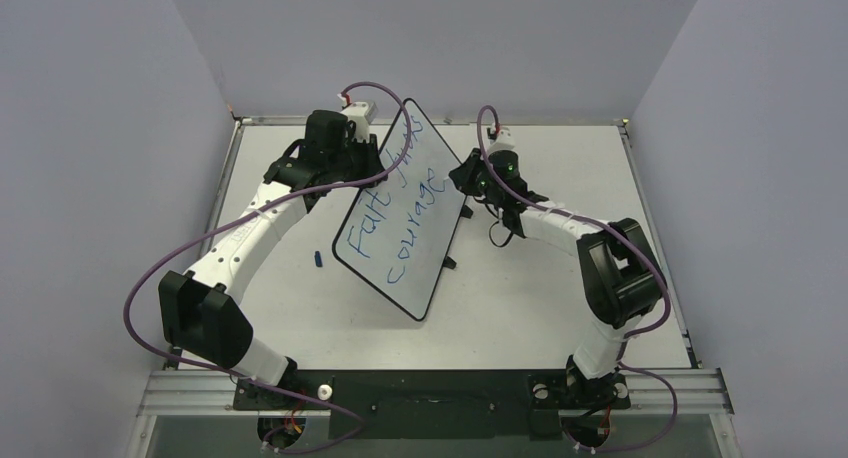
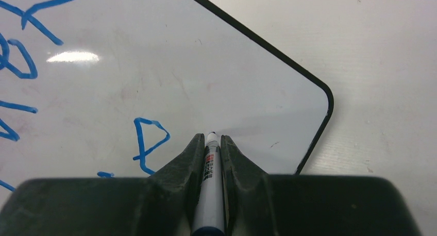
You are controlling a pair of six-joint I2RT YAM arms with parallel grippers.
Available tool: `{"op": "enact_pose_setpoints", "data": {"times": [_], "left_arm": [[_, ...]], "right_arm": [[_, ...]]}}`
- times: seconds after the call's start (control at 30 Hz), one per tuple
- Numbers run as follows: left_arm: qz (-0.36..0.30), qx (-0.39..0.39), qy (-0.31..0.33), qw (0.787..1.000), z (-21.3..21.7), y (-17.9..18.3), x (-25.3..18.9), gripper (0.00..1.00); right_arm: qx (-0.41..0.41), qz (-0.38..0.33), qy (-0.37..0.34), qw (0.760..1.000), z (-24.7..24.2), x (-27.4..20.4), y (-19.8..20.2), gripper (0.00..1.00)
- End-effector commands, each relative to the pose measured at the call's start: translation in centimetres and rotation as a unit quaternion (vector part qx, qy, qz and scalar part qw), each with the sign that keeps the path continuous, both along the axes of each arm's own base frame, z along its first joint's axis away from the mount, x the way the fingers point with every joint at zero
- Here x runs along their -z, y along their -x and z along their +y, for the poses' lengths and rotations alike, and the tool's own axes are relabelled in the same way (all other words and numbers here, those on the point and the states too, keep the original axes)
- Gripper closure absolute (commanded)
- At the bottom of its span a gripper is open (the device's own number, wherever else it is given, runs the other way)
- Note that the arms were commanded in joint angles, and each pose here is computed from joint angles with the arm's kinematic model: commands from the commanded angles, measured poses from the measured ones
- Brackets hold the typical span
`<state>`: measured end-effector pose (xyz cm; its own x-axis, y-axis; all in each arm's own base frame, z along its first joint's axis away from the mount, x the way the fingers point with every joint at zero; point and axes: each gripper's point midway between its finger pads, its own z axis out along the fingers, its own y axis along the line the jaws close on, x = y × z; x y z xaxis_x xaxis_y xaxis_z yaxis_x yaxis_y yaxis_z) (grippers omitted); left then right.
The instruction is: Write a sentence on the whiteboard
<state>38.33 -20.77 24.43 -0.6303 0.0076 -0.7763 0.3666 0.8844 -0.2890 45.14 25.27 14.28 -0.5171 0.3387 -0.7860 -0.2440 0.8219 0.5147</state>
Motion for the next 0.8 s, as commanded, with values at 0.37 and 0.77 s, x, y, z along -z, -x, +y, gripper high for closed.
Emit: {"op": "enact_pose_setpoints", "data": {"times": [0.37, 0.77], "left_arm": [[-0.083, -0.009, -0.035, 0.996, 1.4, -1.7, -3.1, 1.0], [-0.055, -0.003, -0.038, 0.998, 0.6, -2.8, -0.2, 1.0]], "right_arm": [[0.023, -0.054, 0.001, 0.998, -2.4, -7.2, 1.4, 1.0], [0.057, -0.064, 0.041, 0.995, -6.4, -7.2, 6.2, 1.0]]}}
